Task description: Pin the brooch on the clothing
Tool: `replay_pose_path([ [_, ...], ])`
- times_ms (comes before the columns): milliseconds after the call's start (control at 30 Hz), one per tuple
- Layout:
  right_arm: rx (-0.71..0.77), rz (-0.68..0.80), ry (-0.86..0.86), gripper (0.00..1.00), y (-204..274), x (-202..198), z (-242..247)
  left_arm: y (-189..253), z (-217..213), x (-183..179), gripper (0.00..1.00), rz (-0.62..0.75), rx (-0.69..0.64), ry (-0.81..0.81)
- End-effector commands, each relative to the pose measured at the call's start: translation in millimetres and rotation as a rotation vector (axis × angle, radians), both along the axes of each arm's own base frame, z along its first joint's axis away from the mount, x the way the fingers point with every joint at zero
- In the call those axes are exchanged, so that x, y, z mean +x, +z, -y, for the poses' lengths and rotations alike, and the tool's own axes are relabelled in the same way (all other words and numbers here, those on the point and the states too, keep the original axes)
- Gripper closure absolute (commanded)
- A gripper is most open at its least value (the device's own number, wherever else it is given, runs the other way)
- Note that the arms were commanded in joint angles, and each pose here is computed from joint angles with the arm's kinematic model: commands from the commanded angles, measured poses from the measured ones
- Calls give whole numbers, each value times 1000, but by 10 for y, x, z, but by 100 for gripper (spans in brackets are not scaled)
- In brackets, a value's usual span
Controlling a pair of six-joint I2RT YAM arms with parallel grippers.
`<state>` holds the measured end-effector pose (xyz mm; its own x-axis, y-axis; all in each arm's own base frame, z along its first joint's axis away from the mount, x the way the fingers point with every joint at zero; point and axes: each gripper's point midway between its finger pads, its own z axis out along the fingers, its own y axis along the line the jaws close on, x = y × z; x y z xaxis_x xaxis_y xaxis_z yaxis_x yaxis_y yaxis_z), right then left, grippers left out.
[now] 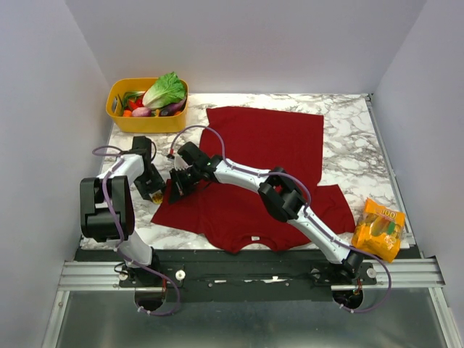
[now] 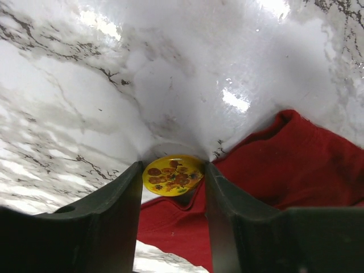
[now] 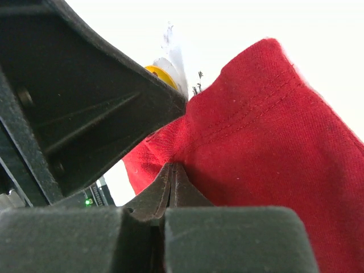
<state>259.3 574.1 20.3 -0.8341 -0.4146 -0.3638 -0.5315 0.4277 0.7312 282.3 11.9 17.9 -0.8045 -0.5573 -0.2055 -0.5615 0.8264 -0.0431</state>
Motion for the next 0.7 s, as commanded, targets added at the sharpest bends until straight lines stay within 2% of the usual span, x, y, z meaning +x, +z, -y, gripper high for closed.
replay_pose_path([
  [0, -179, -40, -22, 98, -517, -1, 369, -157, -20, 0, 53, -22, -4, -3],
  [433, -171, -44, -18, 98, -512, 4, 369, 77, -323, 143, 54, 37, 6, 62],
  [667, -169, -45, -16, 98, -504, 0, 367, 47, -293, 156, 42, 35, -17, 55],
])
